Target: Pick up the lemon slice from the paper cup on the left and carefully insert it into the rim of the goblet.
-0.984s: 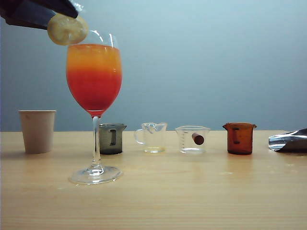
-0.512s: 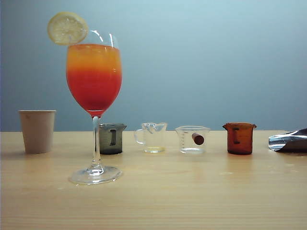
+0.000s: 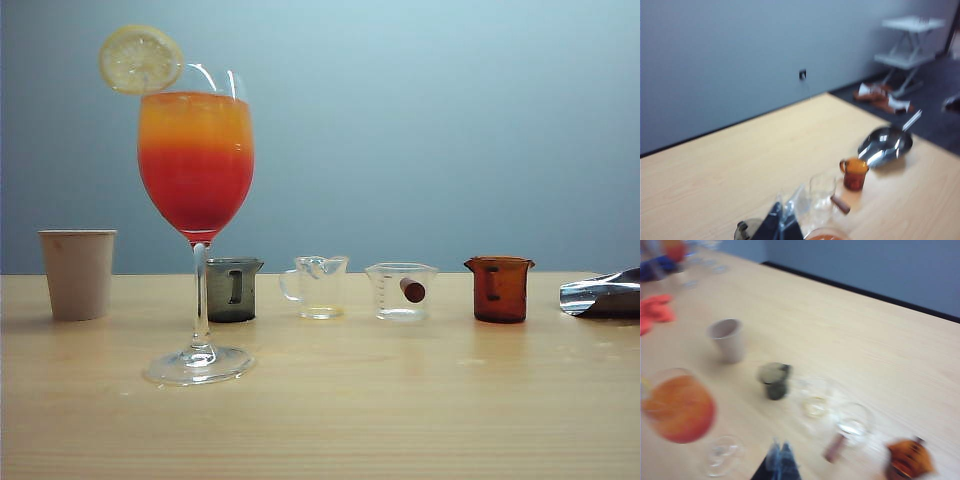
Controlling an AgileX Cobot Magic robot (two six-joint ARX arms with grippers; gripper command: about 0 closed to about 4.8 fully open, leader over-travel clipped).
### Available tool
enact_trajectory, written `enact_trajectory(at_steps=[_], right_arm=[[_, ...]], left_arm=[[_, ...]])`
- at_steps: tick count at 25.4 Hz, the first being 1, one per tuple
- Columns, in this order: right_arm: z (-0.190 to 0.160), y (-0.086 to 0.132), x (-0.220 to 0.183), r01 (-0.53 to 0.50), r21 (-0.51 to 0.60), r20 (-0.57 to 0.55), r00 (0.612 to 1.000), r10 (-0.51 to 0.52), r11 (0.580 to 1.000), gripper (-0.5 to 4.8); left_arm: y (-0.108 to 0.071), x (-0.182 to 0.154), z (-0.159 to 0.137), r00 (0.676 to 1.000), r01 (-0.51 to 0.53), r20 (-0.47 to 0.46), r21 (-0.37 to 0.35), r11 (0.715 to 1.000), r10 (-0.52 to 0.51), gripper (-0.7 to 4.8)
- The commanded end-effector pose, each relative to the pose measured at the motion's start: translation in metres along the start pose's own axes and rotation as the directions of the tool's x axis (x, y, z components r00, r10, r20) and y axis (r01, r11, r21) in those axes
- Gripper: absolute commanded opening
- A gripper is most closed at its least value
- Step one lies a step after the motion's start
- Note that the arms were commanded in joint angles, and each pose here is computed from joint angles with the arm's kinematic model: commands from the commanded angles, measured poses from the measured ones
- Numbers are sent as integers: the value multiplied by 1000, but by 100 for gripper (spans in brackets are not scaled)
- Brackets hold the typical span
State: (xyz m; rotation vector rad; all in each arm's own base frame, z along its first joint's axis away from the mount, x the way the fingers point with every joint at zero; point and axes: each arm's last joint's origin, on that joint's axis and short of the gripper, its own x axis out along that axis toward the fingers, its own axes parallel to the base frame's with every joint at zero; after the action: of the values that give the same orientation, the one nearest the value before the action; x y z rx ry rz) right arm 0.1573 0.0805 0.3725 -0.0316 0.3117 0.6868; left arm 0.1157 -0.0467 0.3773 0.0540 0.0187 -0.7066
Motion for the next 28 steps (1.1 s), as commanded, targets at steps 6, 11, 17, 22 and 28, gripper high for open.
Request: enact_trajectory(at_steps=[6,11,17,22,28], right_arm=[[-34,-19,-44,267,55,118,955,-271,962,-2],[-58,-16,-61,360,145,212,899,-384,922,-2],[-95,-12,-66,413,209,147,883,-446,886,-2],[-135,-12,-61,413,249,201,863,-464,876,-2],[-173,-19,-41,404,252,237,855,-461,879,-2]], left_arm=[[-17,-57,1,960,-263,64,-119,958,271,-6],[-22,-74,-8,928,-339,113,-141,930,355,-6],[-26,-80,-48,920,-368,88,-145,919,382,-6],[-21,-68,-98,884,-448,74,-152,881,462,-6],[-13,-44,-145,878,-465,48,-151,872,476,-6]])
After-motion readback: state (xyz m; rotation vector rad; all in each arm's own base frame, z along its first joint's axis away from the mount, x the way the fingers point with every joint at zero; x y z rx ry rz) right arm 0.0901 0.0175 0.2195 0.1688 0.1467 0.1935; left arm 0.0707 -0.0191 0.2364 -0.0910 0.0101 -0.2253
